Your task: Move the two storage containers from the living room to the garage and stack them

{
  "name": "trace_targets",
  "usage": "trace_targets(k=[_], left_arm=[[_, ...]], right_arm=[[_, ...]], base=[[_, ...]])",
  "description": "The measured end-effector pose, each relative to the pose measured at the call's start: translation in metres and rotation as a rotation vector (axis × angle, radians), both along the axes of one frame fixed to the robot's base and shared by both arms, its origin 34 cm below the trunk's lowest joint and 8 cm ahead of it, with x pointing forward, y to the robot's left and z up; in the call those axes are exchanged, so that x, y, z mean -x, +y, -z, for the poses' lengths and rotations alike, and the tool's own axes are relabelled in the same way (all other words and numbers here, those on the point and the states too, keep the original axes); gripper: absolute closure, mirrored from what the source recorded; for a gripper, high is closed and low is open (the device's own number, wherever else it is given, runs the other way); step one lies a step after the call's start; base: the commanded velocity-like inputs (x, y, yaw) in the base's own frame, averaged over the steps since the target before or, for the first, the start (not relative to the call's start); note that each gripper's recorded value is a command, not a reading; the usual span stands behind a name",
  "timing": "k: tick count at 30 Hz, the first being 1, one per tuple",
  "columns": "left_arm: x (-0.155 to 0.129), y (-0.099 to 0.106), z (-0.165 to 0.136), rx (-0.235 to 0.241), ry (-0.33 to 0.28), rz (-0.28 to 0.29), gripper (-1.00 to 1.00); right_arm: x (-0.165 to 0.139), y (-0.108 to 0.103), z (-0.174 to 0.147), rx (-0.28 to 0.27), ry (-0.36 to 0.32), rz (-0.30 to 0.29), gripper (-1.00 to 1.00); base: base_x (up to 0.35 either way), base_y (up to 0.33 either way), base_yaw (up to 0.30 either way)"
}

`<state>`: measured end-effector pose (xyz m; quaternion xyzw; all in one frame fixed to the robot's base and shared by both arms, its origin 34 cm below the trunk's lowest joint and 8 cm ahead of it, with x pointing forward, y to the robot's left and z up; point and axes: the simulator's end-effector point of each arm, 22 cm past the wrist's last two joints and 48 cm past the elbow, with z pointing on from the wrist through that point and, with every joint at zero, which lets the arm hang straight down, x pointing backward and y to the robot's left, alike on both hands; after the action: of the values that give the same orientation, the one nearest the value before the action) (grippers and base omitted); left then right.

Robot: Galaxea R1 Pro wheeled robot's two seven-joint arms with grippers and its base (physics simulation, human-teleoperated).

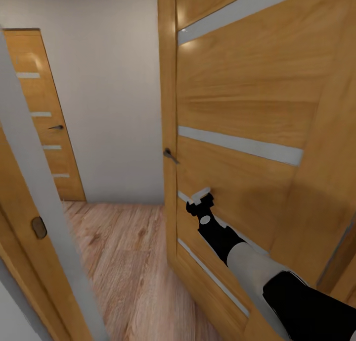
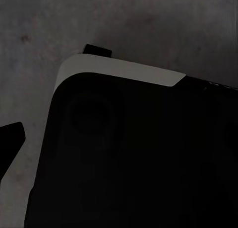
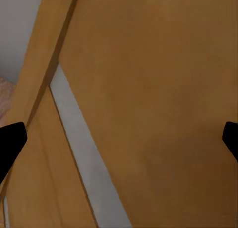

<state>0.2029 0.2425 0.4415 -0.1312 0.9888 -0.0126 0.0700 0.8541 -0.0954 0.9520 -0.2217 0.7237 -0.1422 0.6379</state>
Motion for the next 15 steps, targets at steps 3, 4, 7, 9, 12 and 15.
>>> trace_targets(k=[3,4,7,9,12,15], left_arm=[[0.0002,0.0010,0.0000,-0.001,0.001,0.000,-1.00],[0.0002,0.0009,0.0000,-0.001,0.001,-0.001,-1.00],[0.0003,0.0015,0.0000,-0.002,0.001,-0.001,-1.00],[0.0003,0.0017,0.0000,-0.002,0.001,-0.001,-1.00],[0.0002,0.0014,0.0000,-0.002,0.001,-0.001,-1.00],[0.0003,0.0017,0.0000,-0.002,0.001,-0.001,-1.00]], right_arm=[[0.0001,0.0014,-0.0006,0.001,-0.001,-0.006,-1.00],[0.0001,0.0018,-0.0006,0.000,-0.001,-0.008,-1.00],[0.0002,0.0024,-0.0004,0.000,0.000,-0.011,-1.00],[0.0002,0.0023,-0.0003,0.000,0.001,-0.011,-1.00],[0.0001,0.0010,-0.0002,0.000,0.001,-0.005,-1.00],[0.0000,-0.0002,-0.0003,0.000,0.001,0.001,-1.00]], base=[[0.291,0.000,0.000],[0.303,0.000,0.000],[0.310,0.000,0.000],[0.315,0.000,0.000],[0.312,0.000,0.000],[0.301,0.000,0.000]])
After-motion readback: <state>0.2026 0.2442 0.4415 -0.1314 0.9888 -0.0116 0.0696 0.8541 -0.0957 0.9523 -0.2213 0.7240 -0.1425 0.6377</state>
